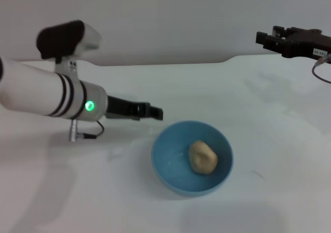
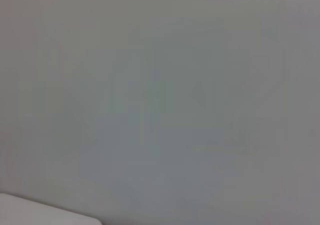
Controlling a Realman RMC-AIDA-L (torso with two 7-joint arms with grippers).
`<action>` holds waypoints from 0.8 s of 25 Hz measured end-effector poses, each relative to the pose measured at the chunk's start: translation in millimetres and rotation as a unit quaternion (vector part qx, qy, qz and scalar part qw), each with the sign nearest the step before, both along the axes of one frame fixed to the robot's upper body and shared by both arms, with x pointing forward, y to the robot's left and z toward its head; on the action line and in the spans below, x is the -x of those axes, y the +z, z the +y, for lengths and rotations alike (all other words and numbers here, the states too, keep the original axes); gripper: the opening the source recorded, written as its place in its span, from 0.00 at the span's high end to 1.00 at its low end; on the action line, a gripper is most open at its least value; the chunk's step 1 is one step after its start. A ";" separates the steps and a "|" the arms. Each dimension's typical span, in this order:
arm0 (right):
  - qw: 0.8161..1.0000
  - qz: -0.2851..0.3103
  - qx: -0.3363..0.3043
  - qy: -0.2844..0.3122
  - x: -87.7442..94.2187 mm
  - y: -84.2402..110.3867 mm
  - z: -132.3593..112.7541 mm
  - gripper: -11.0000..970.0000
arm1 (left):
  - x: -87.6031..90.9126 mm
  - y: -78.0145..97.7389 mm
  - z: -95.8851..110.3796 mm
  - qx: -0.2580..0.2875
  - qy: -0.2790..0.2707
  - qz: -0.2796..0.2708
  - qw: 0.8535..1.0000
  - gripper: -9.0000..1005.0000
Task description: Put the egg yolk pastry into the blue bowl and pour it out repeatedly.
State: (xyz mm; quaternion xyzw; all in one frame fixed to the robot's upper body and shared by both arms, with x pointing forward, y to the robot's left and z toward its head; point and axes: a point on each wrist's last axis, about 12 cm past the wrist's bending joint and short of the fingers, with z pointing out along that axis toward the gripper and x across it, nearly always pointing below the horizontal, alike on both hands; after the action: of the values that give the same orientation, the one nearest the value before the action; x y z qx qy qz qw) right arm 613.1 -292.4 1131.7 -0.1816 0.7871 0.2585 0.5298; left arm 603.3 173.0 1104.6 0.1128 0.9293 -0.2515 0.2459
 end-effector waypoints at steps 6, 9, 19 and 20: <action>0.999 0.006 -0.031 -0.038 -1.0 -6.9 -5.6 0.47 | -2.5 10.4 27.8 0.002 0.036 -0.104 0.994 0.39; 0.995 0.007 -0.077 -0.070 0.5 -9.7 -13.9 0.47 | -1.1 5.2 44.9 -0.003 0.073 -0.148 0.986 0.39; 0.959 -0.059 -0.200 -0.192 18.7 -25.2 -54.7 0.47 | 21.9 -17.6 90.8 -0.091 0.207 -0.341 0.912 0.40; 0.953 -0.065 -0.211 -0.207 21.1 -27.8 -58.7 0.47 | 25.5 -20.0 92.1 -0.105 0.215 -0.364 0.900 0.40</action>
State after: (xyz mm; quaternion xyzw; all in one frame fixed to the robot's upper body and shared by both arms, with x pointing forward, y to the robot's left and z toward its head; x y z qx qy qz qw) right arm 591.9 -351.1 1103.9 0.0852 0.6988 0.2911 0.6478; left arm 577.8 265.1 1084.6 0.0194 0.7976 -0.0352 0.6019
